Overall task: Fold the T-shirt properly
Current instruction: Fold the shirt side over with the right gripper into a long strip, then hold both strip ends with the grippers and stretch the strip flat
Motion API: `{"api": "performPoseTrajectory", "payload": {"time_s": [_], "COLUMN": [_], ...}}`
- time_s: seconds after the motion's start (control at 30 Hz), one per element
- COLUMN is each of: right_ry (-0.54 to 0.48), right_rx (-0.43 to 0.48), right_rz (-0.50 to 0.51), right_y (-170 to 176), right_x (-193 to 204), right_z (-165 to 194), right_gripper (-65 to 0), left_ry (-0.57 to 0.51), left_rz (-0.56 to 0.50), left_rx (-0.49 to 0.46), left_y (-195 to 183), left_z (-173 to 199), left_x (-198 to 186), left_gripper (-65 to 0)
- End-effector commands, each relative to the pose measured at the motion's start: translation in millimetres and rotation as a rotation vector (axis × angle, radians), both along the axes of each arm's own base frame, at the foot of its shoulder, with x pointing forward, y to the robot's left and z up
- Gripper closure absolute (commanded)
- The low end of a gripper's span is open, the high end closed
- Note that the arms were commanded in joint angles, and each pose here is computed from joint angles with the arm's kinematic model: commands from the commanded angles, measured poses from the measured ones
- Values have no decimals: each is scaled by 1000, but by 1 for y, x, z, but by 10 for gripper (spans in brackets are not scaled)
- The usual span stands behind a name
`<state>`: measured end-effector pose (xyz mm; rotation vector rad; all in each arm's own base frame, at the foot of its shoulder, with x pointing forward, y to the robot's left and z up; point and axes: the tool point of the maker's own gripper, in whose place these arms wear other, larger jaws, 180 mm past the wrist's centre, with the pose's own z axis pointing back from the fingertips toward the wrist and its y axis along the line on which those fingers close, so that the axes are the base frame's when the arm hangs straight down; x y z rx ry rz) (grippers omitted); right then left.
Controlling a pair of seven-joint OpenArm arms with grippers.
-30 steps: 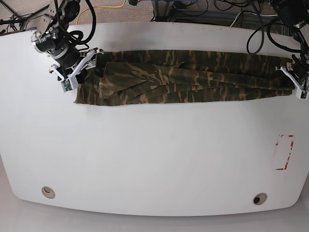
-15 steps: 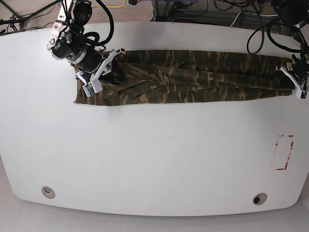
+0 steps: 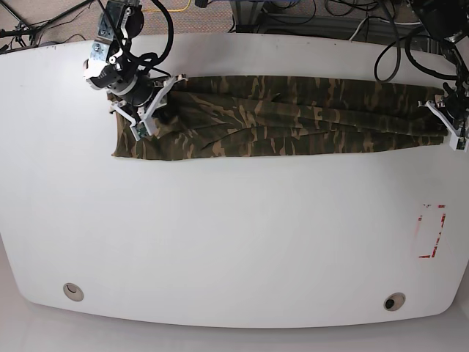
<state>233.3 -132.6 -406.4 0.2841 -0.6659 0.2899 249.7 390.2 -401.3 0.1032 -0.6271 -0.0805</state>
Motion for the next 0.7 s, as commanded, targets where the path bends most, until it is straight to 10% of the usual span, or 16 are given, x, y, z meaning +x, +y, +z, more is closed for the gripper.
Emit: {"api": "performPoseTrajectory", "payload": {"time_s": [0.0, 0.23, 0.67], "right_ry": [-11, -29, -26], "right_rx": [-30, -48, -44], "right_rz": [-12, 5, 6], "right_y": [-10, -18, -17], "right_x": [4, 5, 5], "right_z": [2, 4, 3], "right_gripper": [-65, -65, -65], "left_ry": [-10, -49, -85], "left_rz": [1, 2, 66], "left_rx": [35, 36, 15], "left_y": [10, 11, 49], "left_z": [13, 24, 77], "left_x": [6, 22, 26], "left_gripper": [-50, -60, -312]}}
